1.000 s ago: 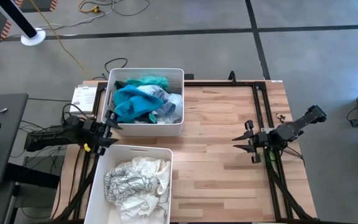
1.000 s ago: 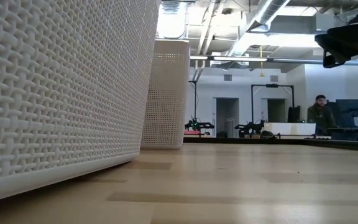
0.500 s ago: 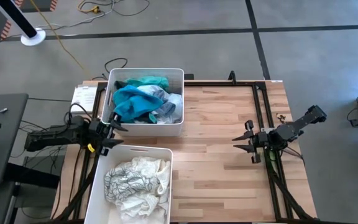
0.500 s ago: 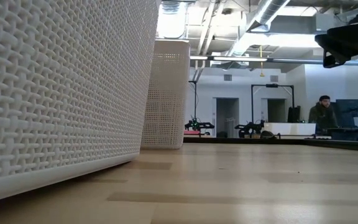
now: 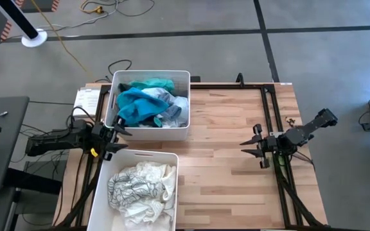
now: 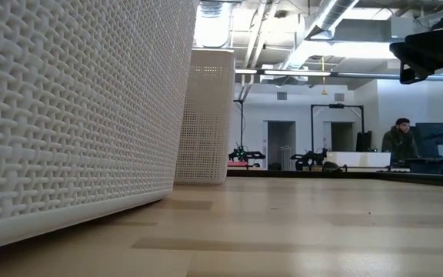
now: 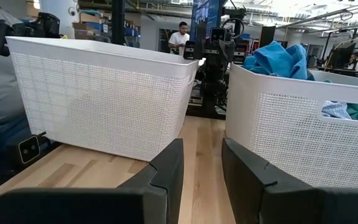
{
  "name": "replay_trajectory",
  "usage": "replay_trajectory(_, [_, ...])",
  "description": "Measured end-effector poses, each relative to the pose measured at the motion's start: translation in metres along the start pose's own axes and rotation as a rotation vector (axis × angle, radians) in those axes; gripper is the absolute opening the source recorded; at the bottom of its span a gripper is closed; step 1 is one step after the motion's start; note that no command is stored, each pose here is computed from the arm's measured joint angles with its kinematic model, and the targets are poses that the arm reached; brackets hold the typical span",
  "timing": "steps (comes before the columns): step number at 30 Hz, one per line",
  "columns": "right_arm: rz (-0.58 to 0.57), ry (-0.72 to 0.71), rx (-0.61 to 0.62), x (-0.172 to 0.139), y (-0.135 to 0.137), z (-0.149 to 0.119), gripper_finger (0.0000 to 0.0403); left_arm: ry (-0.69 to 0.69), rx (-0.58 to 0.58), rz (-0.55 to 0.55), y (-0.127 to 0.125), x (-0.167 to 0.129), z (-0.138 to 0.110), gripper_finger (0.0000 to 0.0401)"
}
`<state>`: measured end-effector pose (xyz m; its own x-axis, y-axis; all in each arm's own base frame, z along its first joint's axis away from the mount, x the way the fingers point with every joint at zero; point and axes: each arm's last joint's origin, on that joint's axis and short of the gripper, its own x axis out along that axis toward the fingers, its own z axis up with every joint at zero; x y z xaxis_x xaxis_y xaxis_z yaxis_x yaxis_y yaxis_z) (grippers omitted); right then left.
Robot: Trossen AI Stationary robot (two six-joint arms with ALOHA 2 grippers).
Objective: Sort clothes
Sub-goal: Return to Home Position
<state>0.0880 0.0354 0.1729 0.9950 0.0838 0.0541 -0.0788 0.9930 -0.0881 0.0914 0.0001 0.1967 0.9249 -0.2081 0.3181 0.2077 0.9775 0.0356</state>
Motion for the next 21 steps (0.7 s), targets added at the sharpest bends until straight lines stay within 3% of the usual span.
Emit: replay_trajectory(21, [0.0,-0.001,0.0,0.0,0.0,0.0001,0.0123,0.008,0.017,0.001,0.0,0.0,-0.0007,0.0203])
